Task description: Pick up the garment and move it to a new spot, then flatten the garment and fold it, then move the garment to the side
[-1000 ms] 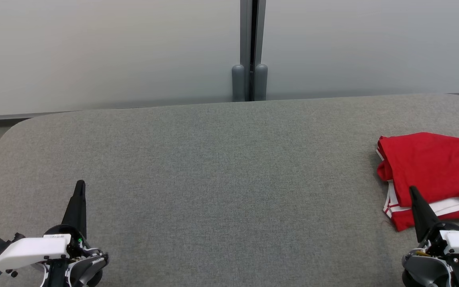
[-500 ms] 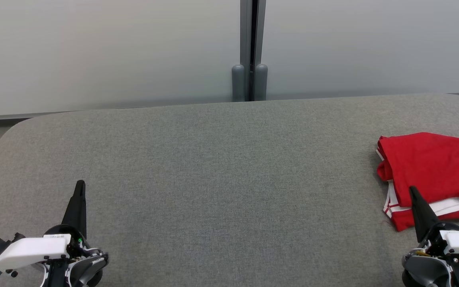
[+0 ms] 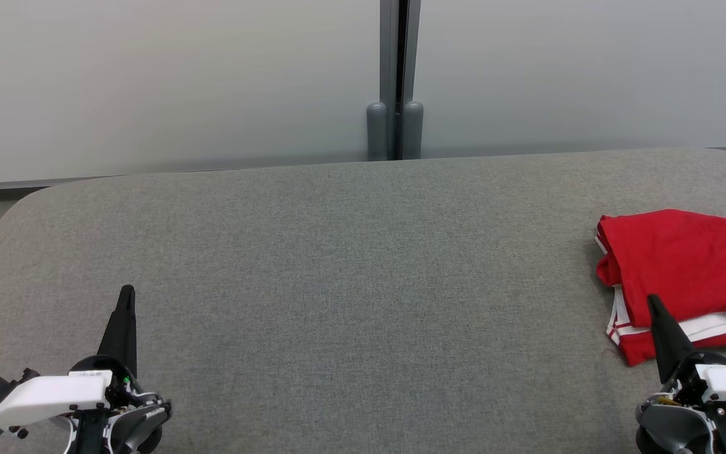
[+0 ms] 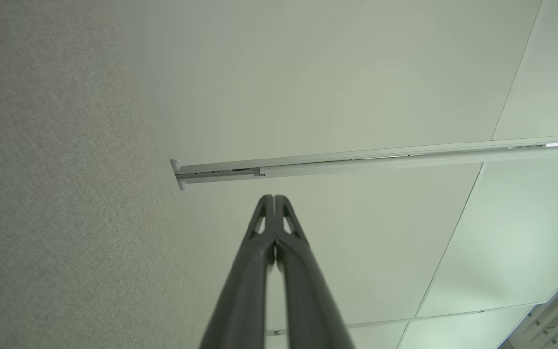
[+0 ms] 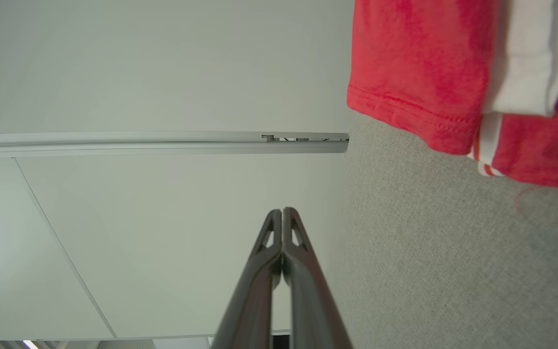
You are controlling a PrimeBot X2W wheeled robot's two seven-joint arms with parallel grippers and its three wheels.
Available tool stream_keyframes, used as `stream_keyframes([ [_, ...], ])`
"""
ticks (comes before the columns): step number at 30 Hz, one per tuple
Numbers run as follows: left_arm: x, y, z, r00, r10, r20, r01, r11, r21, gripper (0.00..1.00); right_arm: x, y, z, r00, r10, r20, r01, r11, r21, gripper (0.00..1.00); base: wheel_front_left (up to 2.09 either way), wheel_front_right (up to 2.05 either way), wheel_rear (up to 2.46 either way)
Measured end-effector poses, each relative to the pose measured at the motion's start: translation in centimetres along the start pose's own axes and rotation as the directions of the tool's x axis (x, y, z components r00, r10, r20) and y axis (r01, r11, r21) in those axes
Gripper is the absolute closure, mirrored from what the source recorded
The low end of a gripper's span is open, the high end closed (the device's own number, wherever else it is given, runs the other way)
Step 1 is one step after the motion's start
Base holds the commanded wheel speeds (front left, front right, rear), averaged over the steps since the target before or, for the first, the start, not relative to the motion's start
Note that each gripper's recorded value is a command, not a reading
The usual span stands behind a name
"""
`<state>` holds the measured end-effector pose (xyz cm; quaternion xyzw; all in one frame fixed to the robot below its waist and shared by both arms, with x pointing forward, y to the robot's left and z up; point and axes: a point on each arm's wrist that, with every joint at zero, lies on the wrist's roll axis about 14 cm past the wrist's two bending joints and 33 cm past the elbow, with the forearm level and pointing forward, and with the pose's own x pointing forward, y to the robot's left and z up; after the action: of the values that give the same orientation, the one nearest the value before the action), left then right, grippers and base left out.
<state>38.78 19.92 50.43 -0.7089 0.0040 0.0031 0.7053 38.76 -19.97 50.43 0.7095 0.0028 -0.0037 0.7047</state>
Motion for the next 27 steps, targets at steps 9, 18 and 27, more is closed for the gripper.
stream_keyframes([
  [9,0.0,0.0,0.0,1.0,0.0,0.0,0.0,1.0,0.0,1.0,0.0,0.0,0.0,1.0,0.0,0.0,0.0,1.0,0.0,1.0,0.0,0.0,0.0],
  [18,0.0,0.0,0.0,1.0,0.0,0.0,0.0,1.0,0.0,1.0,0.0,0.0,0.0,1.0,0.0,0.0,0.0,1.0,0.0,1.0,0.0,0.0,0.0],
  [27,0.0,0.0,0.0,1.0,0.0,0.0,0.0,1.0,0.0,1.0,0.0,0.0,0.0,1.0,0.0,0.0,0.0,1.0,0.0,1.0,0.0,0.0,0.0],
])
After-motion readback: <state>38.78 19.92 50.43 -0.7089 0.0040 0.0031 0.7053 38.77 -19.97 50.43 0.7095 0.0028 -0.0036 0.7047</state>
